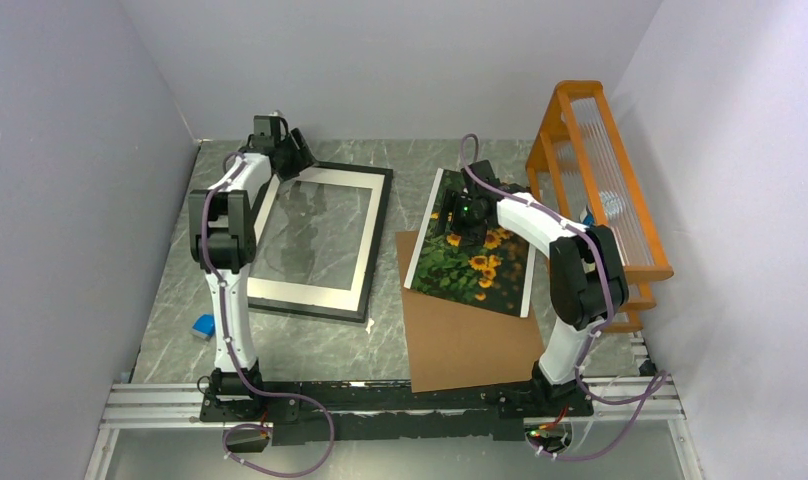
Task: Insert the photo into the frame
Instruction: Place the photo frame item in the photo frame, then pick up the photo at the center of the board.
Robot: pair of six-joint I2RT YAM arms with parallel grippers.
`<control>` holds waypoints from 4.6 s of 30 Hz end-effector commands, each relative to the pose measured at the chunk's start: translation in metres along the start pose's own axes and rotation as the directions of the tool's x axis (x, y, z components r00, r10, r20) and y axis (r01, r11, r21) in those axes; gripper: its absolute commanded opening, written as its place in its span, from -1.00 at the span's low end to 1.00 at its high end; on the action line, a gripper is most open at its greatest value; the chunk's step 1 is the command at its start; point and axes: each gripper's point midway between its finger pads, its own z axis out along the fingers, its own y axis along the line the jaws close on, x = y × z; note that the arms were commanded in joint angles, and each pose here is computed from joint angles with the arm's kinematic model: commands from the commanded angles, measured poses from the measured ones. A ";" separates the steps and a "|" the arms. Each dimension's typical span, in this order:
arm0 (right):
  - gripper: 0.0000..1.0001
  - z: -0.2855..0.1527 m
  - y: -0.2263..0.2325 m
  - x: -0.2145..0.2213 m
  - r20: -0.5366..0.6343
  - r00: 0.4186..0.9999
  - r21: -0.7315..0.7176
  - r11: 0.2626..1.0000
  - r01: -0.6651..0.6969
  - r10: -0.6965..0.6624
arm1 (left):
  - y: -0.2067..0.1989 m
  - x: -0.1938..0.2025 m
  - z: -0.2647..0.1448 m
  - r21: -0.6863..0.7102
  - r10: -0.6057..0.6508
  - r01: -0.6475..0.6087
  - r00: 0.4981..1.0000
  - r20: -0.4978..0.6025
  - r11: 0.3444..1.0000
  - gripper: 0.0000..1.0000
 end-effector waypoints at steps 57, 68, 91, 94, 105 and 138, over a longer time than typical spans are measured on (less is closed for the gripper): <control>0.46 -0.002 -0.116 0.070 -0.062 0.984 0.406 0.905 -0.127 0.166 | -0.182 0.315 -0.141 0.422 0.346 -0.052 0.666 -0.661 0.905 0.13; 0.44 0.002 -0.117 0.079 -0.050 0.980 0.387 0.908 -0.157 0.191 | -0.161 0.355 -0.156 0.350 0.340 -0.094 0.558 -0.757 0.932 0.22; 0.44 -0.014 -0.094 0.052 0.008 0.988 0.307 0.940 -0.148 0.153 | -0.205 0.323 -0.174 0.486 0.370 0.074 0.552 -0.747 0.871 -0.95; 0.47 -0.032 -0.073 0.025 0.060 0.989 0.255 0.956 -0.143 0.132 | -0.203 0.305 -0.181 0.515 0.433 -0.022 0.573 -0.696 0.857 -0.95; 0.72 -0.114 0.018 -0.100 0.320 0.946 0.034 0.997 -0.071 0.056 | -0.166 0.217 -0.218 0.446 0.639 -0.460 0.604 -0.476 0.768 -0.95; 0.52 -0.063 0.155 -0.158 0.229 0.963 -0.209 0.973 -0.094 0.142 | -0.175 0.170 -0.239 0.135 0.814 -0.810 0.534 -0.230 0.570 -0.95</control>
